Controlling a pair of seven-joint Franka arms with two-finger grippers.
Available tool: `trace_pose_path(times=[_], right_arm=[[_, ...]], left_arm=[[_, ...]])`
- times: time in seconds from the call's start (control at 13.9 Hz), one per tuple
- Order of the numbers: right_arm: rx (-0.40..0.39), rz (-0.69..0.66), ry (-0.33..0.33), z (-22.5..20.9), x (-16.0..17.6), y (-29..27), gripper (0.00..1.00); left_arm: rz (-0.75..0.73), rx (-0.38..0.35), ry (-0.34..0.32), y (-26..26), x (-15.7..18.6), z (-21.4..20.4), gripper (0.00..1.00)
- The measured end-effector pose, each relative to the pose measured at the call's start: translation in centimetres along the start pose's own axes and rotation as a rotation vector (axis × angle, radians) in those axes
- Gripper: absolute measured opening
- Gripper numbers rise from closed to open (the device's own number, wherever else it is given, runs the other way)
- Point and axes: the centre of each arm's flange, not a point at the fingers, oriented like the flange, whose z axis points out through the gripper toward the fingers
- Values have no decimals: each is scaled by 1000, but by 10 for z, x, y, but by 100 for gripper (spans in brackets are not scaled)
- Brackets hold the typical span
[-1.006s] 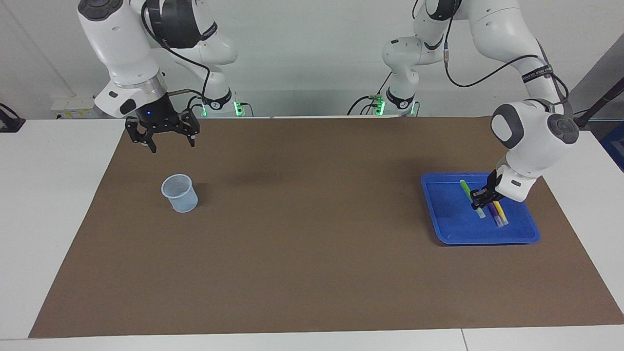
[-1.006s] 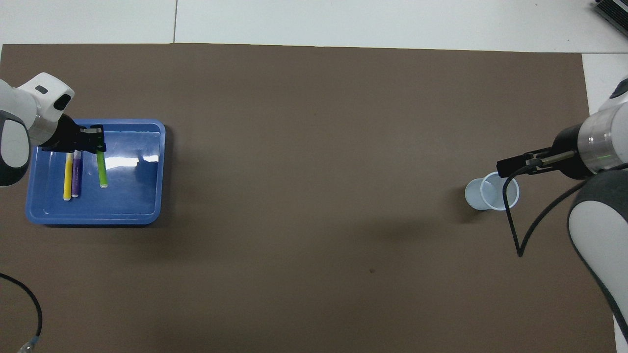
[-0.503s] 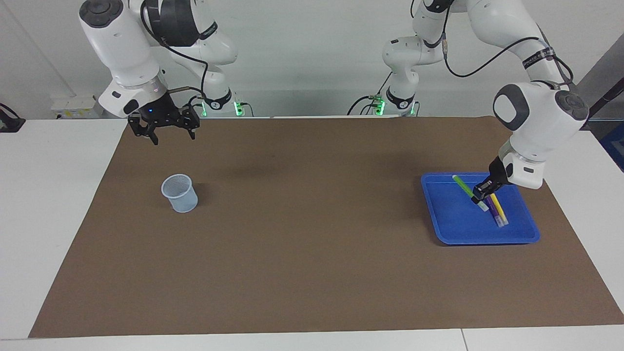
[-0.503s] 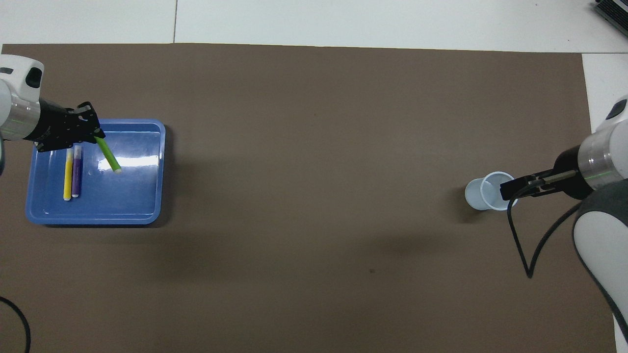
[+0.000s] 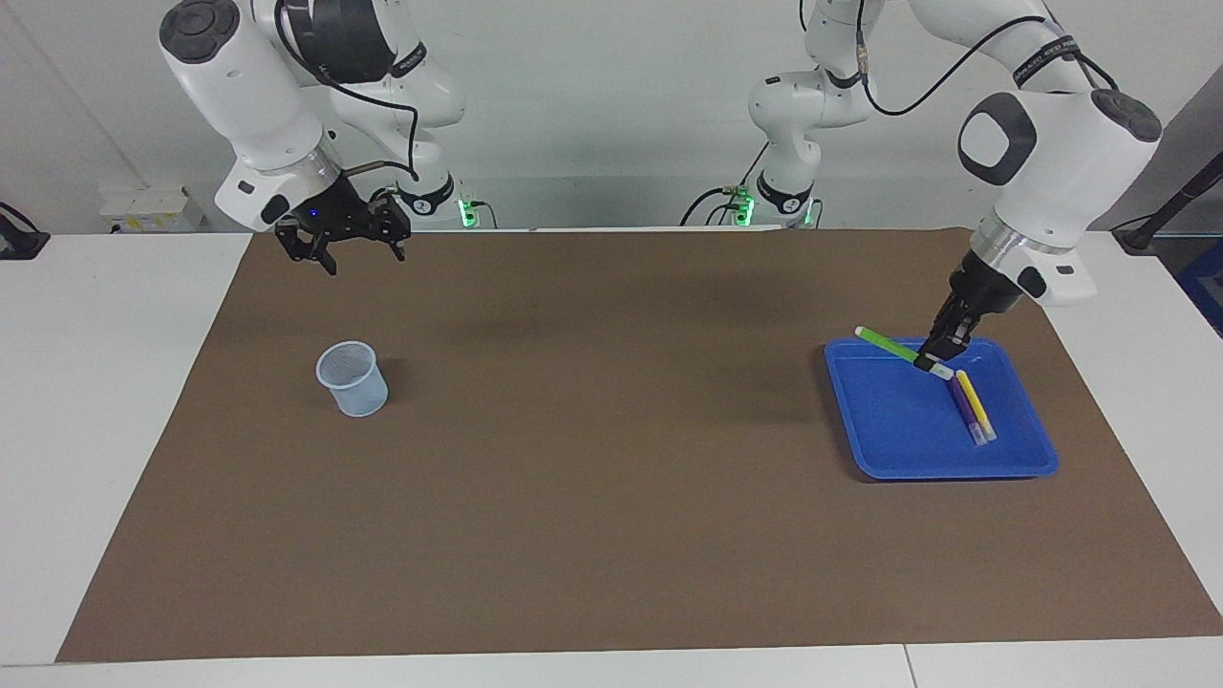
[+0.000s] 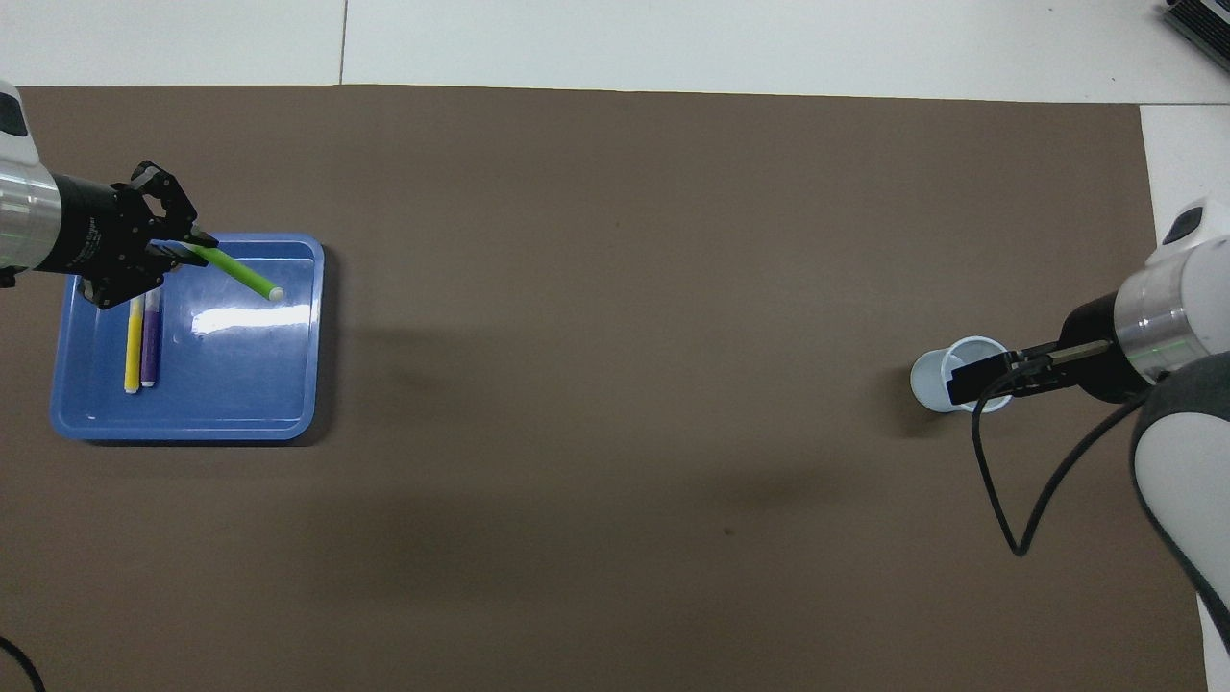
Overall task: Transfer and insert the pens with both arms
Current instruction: 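Carry the green pen toward center while the right gripper approaches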
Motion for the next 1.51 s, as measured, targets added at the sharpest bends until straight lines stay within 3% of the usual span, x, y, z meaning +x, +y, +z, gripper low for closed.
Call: trace_pose_path(times=[0.72, 0.93, 1.15, 1.51], right_arm=[[299, 334, 16, -6, 7, -70, 100], [354, 391, 14, -8, 8, -84, 100], [431, 418, 7, -11, 10, -89, 100], [526, 577, 55, -1, 19, -118, 100]], left_arm=[[-442, -36, -67, 36, -105, -23, 16], [-496, -24, -84, 41, -134, -22, 16], [-539, -9, -144, 40, -160, -18, 16], [-548, 14, -202, 36, -201, -15, 16]])
